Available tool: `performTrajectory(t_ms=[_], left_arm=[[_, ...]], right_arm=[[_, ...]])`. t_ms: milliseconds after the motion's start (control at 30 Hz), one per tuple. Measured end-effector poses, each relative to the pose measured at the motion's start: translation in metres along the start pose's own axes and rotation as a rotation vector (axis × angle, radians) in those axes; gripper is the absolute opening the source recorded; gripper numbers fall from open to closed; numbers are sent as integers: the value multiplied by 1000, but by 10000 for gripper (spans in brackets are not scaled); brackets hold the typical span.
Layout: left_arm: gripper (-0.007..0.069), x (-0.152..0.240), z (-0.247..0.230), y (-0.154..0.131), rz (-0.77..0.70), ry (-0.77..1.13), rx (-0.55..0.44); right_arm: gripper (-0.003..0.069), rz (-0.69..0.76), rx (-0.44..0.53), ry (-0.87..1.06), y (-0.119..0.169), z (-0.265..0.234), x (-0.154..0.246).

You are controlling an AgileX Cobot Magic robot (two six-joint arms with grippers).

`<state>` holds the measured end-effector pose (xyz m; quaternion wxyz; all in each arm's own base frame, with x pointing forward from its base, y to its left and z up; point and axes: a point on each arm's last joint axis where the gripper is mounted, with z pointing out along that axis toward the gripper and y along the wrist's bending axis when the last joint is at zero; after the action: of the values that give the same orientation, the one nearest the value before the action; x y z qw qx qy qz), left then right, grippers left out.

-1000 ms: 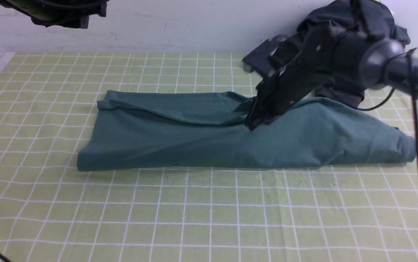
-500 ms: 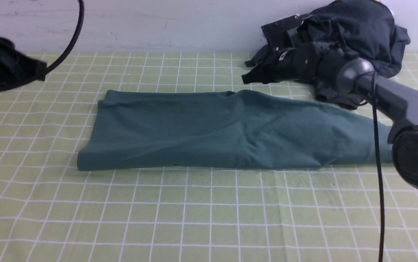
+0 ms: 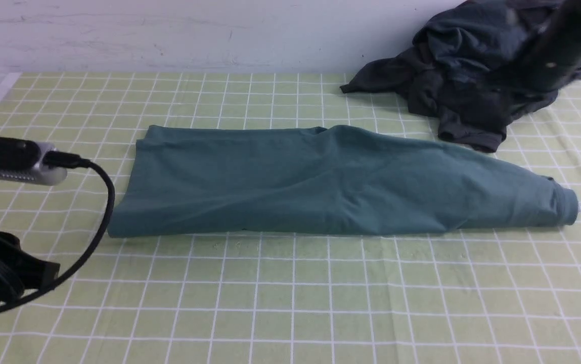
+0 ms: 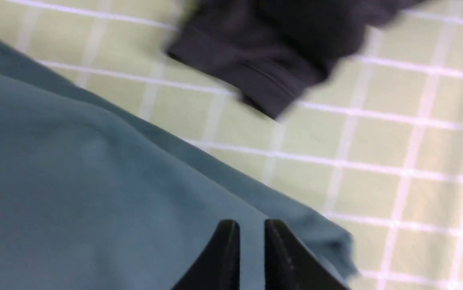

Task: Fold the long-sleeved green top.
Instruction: Use the right arm to clamp the right edge of the fabric

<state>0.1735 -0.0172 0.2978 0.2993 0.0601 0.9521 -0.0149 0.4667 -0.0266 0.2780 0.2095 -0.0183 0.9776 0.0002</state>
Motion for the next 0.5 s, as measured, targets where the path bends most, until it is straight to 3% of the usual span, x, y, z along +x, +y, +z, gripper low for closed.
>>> performTrajectory(t_ms=[67,200,233,333,500], left_arm=[[91,3,-2,-1,2,-32,13],[91,12,-5,-4,5,-132,30],[91,13,-5,-4,4,-134,31],[91,18,-6,-5,-8,-144,42],[91,16,-7,-6,-25,-169,58]], right_arm=[[118,49,11,32,-16,-1,10],[277,204,-28,155,-54,27,57],[285,211,-29,159,-56,29,59],[432,250,-40,182,-61,55,74],[541,271,-62,190,-56,83,77]])
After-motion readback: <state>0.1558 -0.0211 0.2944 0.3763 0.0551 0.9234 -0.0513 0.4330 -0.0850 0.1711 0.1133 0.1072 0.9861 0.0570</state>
